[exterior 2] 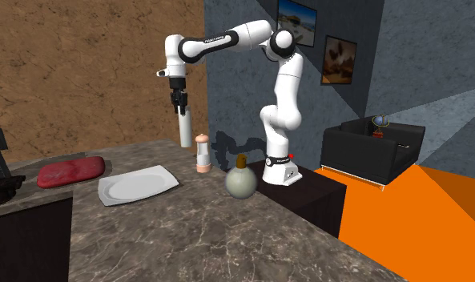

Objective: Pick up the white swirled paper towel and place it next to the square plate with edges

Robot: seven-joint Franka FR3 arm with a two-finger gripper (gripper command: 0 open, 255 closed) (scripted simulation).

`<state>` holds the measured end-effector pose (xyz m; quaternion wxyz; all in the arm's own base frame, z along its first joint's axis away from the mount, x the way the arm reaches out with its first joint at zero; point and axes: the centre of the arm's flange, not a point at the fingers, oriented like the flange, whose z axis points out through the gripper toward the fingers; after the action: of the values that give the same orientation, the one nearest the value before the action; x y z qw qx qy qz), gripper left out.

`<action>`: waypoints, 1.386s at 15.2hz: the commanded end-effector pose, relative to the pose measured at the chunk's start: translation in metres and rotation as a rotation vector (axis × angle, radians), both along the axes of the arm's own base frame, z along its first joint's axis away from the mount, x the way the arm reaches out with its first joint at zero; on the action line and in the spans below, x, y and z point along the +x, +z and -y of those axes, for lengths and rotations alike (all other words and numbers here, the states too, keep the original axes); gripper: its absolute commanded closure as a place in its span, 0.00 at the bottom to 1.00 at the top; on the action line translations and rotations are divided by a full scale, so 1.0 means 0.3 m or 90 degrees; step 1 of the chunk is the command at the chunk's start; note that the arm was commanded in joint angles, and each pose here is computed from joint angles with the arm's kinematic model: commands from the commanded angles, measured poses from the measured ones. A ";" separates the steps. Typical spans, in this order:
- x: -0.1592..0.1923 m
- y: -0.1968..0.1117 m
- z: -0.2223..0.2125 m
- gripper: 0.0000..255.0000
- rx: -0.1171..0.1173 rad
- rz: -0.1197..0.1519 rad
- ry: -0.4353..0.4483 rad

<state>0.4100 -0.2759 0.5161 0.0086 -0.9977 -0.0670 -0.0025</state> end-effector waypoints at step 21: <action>-0.001 -0.332 0.001 1.00 0.000 0.000 0.000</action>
<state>0.4098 -0.2763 0.4171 0.0085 -0.9977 -0.0670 -0.0025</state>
